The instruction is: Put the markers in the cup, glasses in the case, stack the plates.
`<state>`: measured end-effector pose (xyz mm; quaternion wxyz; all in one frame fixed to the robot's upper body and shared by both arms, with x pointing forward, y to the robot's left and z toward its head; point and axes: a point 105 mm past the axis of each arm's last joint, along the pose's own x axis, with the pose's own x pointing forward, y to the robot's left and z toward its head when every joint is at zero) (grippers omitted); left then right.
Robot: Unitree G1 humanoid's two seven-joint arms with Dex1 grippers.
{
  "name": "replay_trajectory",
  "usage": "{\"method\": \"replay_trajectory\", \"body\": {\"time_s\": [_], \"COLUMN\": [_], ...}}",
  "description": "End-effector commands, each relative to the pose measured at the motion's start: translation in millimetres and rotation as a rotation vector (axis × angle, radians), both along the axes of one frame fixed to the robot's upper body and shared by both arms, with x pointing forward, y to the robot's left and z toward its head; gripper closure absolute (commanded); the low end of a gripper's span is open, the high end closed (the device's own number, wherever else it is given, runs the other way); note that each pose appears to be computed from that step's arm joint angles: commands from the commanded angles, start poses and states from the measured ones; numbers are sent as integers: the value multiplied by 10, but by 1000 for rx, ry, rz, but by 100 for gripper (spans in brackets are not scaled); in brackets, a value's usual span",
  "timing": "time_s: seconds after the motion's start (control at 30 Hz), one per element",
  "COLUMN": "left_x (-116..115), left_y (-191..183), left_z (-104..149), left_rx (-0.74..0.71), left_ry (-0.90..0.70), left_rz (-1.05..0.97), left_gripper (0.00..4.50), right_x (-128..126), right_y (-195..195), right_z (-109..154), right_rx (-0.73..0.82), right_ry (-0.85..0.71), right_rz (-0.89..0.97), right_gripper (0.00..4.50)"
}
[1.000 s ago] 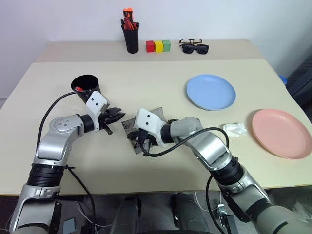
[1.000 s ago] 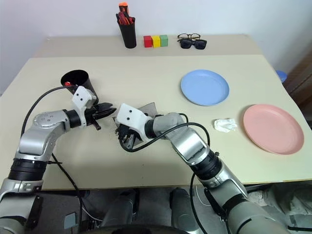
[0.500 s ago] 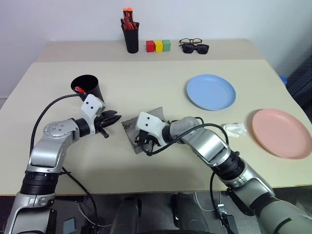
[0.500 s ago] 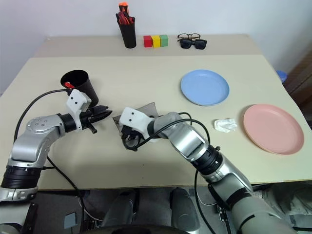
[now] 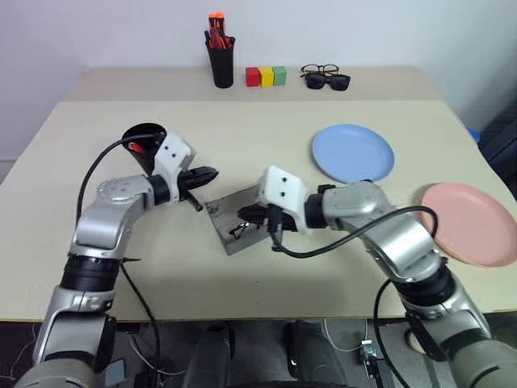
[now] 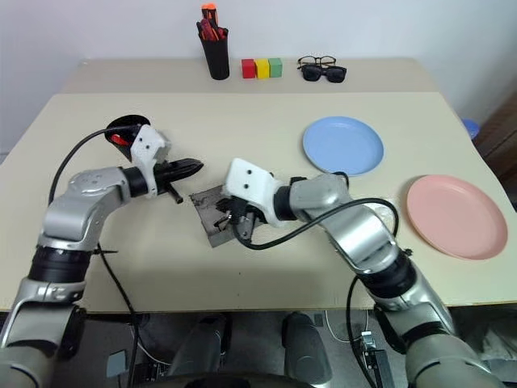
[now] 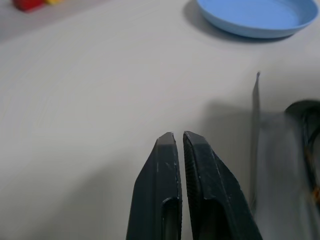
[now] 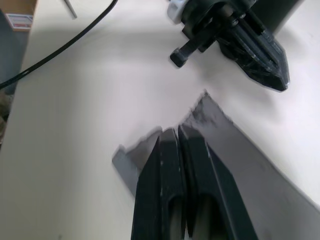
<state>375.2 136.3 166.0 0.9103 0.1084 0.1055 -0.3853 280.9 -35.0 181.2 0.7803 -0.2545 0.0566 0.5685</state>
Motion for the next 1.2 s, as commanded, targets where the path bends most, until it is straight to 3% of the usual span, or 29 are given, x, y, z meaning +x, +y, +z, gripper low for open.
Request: {"method": "replay_trajectory", "body": {"time_s": [0.03, 0.2, 0.47, 0.57, 0.73, 0.83, 0.97, 1.2], "left_x": [21, -80, -558, -777, -896, -895, -861, -681], "left_y": [-78, -185, -300, -336, -307, -299, -311, -208], "left_z": [-136, -177, 0, -77, -286, -341, -243, 118], "left_rx": [31, 55, 85, 144, 222, 224, 160, -41], "left_ry": [141, 197, 125, 142, 174, 179, 108, -37], "left_rz": [-23, -145, -403, -472, -485, -471, -458, -353], "left_gripper": [442, 442, 442, 442, 442, 450, 450, 450], "right_x": [18, 52, 220, 414, 805, 921, 1007, 1180], "right_y": [-270, -604, -912, -1098, -1387, -1446, -1467, -1526], "right_z": [194, 182, 210, 149, 37, -34, -138, -375], "right_rx": [46, 35, 81, 57, 1, -35, -122, -228], "right_ry": [-77, -92, -97, -111, -102, -103, -141, -171], "right_rz": [-75, -202, -375, -487, -697, -723, -713, -720], "right_gripper": [450, 450, 450, 450, 450, 369, 165, 165]}}
